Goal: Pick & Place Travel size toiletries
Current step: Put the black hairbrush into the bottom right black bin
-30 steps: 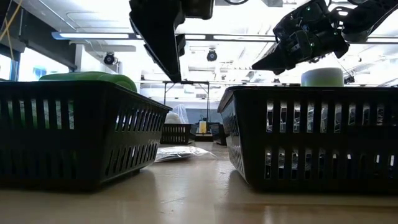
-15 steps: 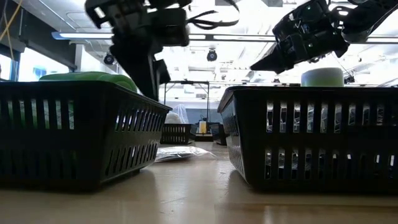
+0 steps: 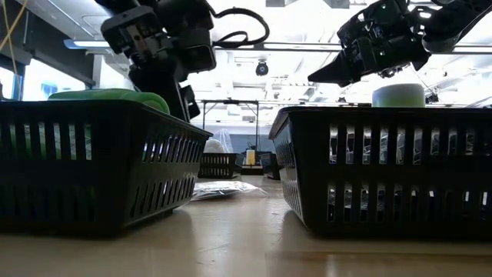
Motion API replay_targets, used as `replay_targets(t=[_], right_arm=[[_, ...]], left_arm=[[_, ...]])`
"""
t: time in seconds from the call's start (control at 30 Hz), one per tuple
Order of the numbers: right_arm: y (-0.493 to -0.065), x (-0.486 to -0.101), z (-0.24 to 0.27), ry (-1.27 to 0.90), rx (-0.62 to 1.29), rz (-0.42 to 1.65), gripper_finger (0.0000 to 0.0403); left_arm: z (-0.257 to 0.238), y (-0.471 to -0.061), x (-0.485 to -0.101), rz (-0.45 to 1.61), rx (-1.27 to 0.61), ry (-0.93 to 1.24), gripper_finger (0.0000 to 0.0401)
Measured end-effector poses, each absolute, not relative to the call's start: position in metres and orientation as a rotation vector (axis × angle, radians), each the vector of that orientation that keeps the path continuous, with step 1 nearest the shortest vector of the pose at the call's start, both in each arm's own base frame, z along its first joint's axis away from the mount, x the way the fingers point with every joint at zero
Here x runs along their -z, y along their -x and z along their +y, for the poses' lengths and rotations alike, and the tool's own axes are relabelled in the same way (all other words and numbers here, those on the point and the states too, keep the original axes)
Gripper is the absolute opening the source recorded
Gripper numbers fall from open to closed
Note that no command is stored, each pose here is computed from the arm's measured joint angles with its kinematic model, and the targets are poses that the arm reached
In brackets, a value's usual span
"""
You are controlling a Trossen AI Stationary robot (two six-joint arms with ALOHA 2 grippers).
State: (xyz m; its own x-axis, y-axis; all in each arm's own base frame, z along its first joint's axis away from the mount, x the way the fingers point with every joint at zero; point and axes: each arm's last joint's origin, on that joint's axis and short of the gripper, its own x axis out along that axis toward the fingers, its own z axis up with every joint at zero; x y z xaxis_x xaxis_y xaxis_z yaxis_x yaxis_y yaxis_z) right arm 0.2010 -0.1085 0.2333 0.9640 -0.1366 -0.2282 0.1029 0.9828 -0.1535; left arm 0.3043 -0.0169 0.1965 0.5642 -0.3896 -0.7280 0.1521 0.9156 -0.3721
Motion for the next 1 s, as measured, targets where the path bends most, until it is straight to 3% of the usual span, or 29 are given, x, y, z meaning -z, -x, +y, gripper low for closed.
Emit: replay_targets(t=[0.27,0.73,1.0], right_arm=[[-0.201,-0.234,-0.108,0.123,0.122,0.236,0.0003],[-0.201,-0.233,-0.108,0.118,0.12,0.238,0.0003],[-0.201,-0.232,-0.108,0.111,0.119,0.251,0.0003]], left_arm=[[-0.017,-0.31,-0.197,0.871,0.324,0.288,0.0058],[-0.017,-0.333,-0.152,0.929,0.247,0.401,0.0058],[-0.016,-0.333,-0.145,0.96,0.175,0.428,0.0058]])
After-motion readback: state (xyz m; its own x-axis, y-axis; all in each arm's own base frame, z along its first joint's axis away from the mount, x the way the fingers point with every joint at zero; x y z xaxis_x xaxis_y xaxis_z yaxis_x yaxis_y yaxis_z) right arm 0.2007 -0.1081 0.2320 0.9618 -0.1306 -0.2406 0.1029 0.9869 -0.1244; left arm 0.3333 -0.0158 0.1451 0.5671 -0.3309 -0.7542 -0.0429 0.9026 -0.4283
